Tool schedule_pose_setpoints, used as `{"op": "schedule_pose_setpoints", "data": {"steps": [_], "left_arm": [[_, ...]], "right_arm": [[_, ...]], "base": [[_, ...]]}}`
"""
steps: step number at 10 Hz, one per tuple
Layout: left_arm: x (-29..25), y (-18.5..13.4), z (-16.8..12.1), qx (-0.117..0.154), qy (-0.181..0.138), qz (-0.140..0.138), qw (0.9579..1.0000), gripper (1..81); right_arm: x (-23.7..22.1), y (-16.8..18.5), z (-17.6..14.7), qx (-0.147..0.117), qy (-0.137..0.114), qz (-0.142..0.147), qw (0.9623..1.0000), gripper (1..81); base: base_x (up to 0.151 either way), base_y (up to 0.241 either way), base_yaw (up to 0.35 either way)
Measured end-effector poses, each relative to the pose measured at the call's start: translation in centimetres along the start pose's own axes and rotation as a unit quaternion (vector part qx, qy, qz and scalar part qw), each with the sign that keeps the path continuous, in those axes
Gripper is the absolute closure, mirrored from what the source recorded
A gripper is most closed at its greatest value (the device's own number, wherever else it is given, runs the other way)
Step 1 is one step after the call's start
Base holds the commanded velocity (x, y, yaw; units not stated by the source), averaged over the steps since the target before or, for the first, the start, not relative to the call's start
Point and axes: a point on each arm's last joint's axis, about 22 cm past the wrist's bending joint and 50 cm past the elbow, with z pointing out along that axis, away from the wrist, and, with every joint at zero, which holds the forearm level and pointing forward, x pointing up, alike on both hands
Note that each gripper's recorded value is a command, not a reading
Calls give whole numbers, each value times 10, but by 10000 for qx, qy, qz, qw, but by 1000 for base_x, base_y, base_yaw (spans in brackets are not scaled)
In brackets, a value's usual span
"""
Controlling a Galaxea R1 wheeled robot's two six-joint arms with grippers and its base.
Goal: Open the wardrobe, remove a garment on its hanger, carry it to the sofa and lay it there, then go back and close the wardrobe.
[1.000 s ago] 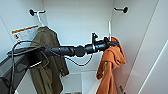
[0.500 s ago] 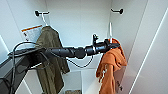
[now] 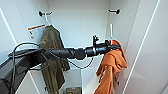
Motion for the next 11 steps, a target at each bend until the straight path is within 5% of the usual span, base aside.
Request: {"op": "schedule_pose_setpoints", "data": {"steps": [11], "left_arm": [[-11,1,-13,-22,-48,-108,9999,811]], "right_arm": [[0,0,0,1,0,0,10000,10]], "base": [[-126,0,0]]}}
